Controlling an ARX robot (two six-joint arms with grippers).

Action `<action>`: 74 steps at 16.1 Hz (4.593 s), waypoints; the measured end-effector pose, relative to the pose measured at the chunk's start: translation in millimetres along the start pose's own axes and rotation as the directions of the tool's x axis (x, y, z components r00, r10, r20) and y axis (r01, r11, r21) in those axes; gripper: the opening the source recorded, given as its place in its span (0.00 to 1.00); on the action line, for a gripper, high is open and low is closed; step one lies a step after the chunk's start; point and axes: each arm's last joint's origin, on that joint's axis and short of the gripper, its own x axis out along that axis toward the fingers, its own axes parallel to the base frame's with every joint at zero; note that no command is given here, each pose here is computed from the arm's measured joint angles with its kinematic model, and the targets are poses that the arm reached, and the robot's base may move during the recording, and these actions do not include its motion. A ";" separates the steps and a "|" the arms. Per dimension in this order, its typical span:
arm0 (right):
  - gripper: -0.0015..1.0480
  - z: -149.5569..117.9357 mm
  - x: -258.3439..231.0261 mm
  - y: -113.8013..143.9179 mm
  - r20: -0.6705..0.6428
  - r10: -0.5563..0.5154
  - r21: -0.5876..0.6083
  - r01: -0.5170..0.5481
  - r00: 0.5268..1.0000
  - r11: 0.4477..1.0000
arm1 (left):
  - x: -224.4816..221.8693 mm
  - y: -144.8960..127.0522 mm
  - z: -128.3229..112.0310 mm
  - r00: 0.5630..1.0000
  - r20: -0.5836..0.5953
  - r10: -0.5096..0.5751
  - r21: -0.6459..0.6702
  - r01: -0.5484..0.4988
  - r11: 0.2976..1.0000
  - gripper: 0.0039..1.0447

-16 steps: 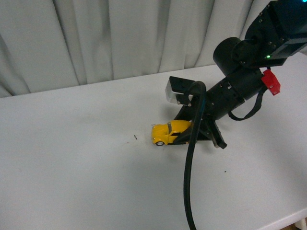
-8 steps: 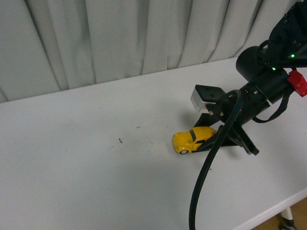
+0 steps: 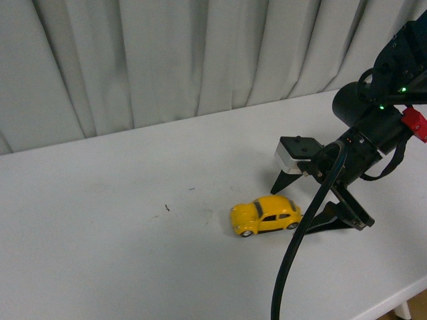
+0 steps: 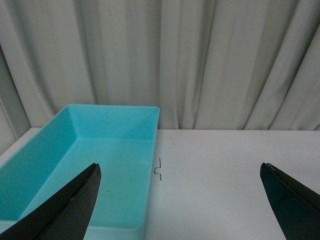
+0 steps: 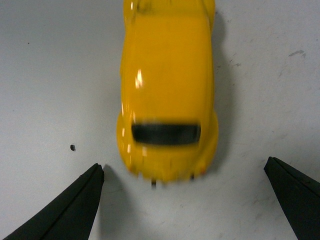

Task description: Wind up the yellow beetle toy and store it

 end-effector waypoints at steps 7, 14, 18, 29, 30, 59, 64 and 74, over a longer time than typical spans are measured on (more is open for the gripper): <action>0.94 -0.1 0.1 -1.1 -0.001 0.002 -0.001 -0.002 1.000 1.000 | 0.0 0.0 0.0 1.000 0.000 0.000 0.000 0.000 1.000 0.94; 0.94 28.8 -1.3 7.6 0.015 -0.055 -0.108 0.056 0.998 0.993 | 0.0 0.0 0.0 1.000 0.000 0.000 0.000 0.000 1.000 0.94; 0.94 102.6 -42.0 19.5 0.239 -0.283 -0.268 0.343 0.929 0.900 | 0.0 0.0 0.0 1.000 0.000 0.000 0.000 0.000 1.000 0.94; 0.32 179.0 -133.7 206.6 0.112 -0.982 0.661 0.727 0.152 0.188 | 0.0 0.0 -0.1 1.000 -0.001 0.000 0.000 0.000 1.000 0.94; 0.22 178.1 -136.6 220.8 0.156 -0.983 0.709 0.681 0.098 0.180 | 0.0 -0.1 0.0 1.000 0.000 -0.003 0.000 0.003 1.000 0.94; 0.18 119.0 -76.6 270.1 0.140 -0.983 0.762 0.621 0.118 0.183 | 0.0 0.0 0.0 1.000 0.000 0.000 0.000 0.000 1.000 0.94; 0.75 119.1 -76.6 270.0 0.141 -0.983 0.762 0.621 0.118 0.184 | 9.3 4.9 4.8 0.988 -0.142 -0.063 -0.075 0.053 0.996 0.94; 0.94 119.0 -76.6 270.1 0.139 -0.983 0.762 0.621 0.118 0.182 | 272.4 19.6 1.2 0.839 -0.471 -0.271 0.235 0.416 0.878 0.94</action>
